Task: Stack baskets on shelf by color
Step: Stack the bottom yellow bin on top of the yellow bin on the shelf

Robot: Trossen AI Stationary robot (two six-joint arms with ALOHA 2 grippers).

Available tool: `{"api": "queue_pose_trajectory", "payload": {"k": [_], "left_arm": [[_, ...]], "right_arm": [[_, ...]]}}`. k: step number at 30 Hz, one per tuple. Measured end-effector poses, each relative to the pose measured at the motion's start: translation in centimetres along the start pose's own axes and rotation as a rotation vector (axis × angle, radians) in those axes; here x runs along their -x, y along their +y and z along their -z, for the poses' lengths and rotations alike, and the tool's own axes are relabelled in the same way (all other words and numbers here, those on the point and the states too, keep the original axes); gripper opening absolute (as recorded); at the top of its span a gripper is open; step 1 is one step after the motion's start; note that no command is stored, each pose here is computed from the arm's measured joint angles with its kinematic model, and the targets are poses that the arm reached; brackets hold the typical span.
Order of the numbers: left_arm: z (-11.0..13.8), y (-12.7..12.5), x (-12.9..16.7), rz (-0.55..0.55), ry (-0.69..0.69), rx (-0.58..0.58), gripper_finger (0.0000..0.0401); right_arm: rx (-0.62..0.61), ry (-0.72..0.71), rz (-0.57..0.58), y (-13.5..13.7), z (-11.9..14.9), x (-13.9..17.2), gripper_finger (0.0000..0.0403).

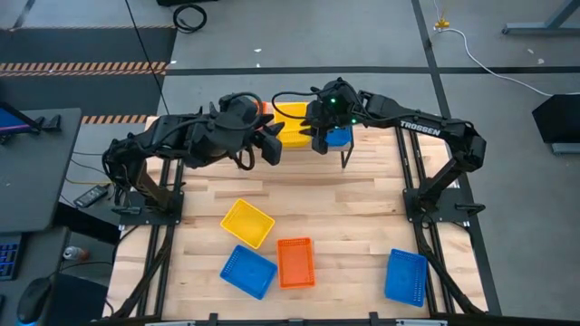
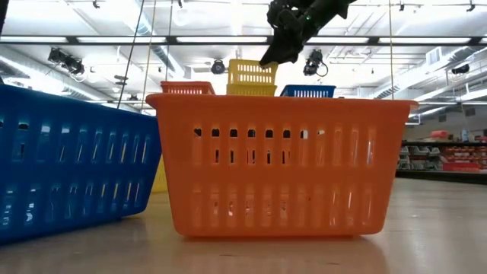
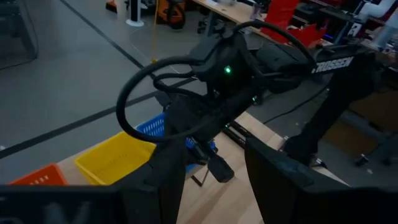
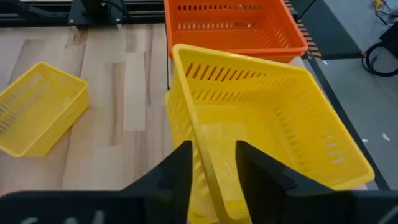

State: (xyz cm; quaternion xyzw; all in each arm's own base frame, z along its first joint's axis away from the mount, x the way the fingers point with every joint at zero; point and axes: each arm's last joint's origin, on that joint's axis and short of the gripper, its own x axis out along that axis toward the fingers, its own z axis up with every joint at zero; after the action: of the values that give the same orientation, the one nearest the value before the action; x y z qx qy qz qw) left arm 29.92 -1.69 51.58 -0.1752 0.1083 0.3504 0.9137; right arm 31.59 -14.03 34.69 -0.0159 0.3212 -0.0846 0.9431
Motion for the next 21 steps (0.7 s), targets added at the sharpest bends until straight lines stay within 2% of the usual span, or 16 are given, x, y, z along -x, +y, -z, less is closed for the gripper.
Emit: {"api": "queue_pose_trajectory", "payload": {"k": [5, 11, 15, 21], "left_arm": [[0.32, -0.38, 0.41, 0.018, 0.011, -0.012, 0.0172], [0.53, -0.44, 0.56, 0.019, 0.023, -0.024, 0.0172], [0.57, -0.41, 0.56, 0.017, 0.027, -0.028, 0.0172], [0.57, -0.41, 0.56, 0.017, 0.027, -0.028, 0.0172]], "right_arm": [[-0.006, -0.014, 0.001, 0.0, -0.14, 0.01, 0.0157], [-0.007, -0.011, 0.0, 0.01, -0.11, 0.01, 0.0153], [-0.008, -0.01, 0.001, 0.01, -0.11, 0.01, 0.0137], [-0.011, 0.011, -0.011, 0.1, 0.13, -0.63, 0.0088]]}}
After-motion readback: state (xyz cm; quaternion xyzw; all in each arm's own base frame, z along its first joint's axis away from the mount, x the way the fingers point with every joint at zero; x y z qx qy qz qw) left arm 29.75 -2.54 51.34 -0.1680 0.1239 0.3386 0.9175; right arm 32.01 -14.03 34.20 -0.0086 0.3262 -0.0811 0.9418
